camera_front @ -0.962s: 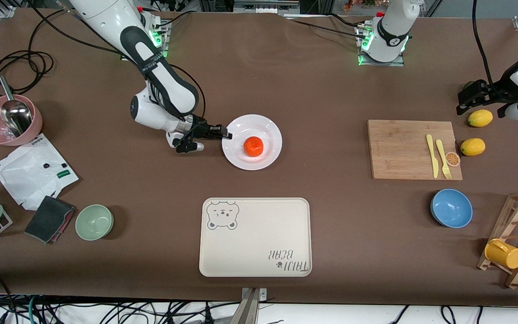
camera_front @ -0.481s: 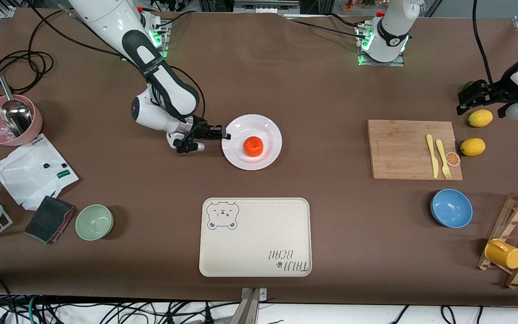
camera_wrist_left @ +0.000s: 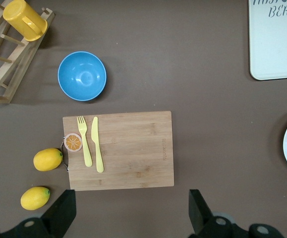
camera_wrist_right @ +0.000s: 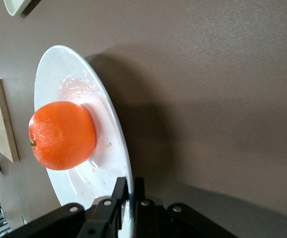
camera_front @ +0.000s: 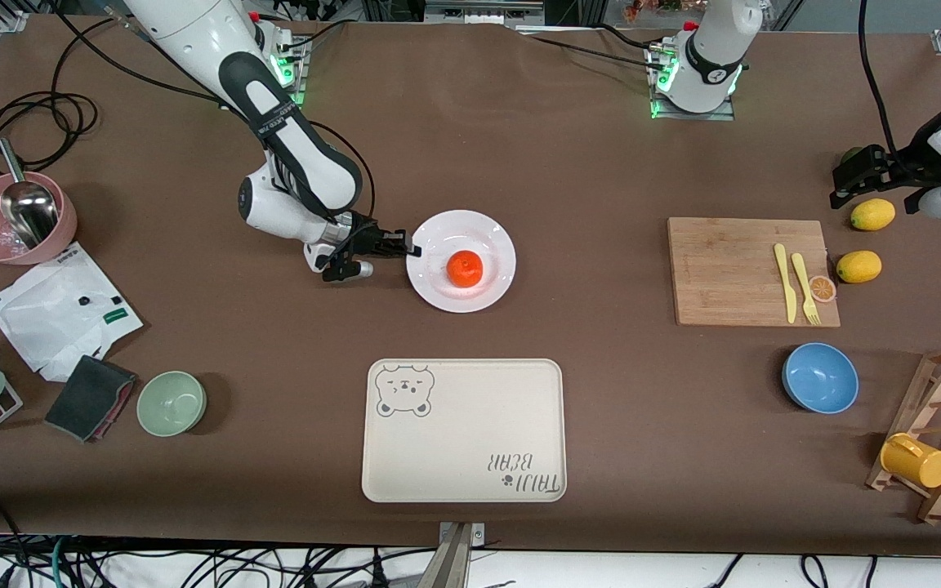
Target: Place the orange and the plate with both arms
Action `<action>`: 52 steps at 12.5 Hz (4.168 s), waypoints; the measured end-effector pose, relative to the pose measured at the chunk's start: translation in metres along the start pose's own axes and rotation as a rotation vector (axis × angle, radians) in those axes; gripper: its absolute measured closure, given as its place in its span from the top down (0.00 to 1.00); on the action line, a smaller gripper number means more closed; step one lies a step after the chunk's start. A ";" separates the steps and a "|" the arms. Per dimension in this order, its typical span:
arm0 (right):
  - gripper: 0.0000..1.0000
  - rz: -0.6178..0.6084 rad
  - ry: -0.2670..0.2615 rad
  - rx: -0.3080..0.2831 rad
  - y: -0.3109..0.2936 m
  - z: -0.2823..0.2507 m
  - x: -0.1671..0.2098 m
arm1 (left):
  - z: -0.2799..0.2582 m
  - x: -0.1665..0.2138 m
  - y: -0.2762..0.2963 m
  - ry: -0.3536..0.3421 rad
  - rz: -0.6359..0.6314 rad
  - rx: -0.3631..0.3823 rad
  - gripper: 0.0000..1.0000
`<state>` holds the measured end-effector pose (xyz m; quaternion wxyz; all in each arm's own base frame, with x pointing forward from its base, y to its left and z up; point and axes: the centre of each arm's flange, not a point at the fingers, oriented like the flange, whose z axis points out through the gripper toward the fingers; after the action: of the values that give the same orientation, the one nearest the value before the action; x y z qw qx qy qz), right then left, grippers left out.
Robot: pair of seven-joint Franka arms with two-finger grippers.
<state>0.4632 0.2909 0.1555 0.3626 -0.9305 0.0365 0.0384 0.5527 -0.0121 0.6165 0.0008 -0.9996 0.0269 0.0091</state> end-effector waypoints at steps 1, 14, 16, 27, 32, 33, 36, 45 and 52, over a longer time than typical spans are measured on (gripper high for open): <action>0.10 0.002 0.009 0.007 -0.003 -0.001 0.003 | 0.000 0.000 0.000 0.000 0.000 0.000 1.00; 0.05 0.161 0.210 0.239 -0.069 -0.017 0.160 | 0.000 0.000 -0.002 -0.003 -0.004 0.000 1.00; 0.05 0.199 0.199 0.262 -0.074 -0.011 0.192 | 0.000 -0.001 -0.003 -0.005 -0.005 0.000 1.00; 0.05 0.226 0.210 0.305 -0.056 0.036 0.244 | 0.016 0.003 0.003 -0.056 0.006 -0.001 1.00; 0.15 0.211 0.206 0.287 -0.053 0.040 0.244 | 0.034 0.013 0.009 -0.086 0.016 -0.002 1.00; 0.15 0.209 0.206 0.284 -0.052 0.040 0.244 | 0.034 0.013 0.011 -0.086 0.020 -0.002 1.00; 0.29 0.133 0.206 0.222 -0.052 0.036 0.246 | 0.033 0.014 0.036 -0.079 0.051 -0.001 1.00; 0.94 -0.148 0.143 -0.020 -0.082 -0.051 0.232 | -0.001 0.000 0.030 -0.031 0.023 0.001 1.00; 1.00 -0.289 -0.008 -0.334 -0.082 -0.181 0.176 | 0.027 0.031 0.030 0.025 0.024 -0.003 1.00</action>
<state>0.6541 0.2213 0.3266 0.2051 -0.9730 -0.1055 -0.0046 0.5820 -0.0436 0.5890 -0.0013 -0.9992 0.0388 -0.0034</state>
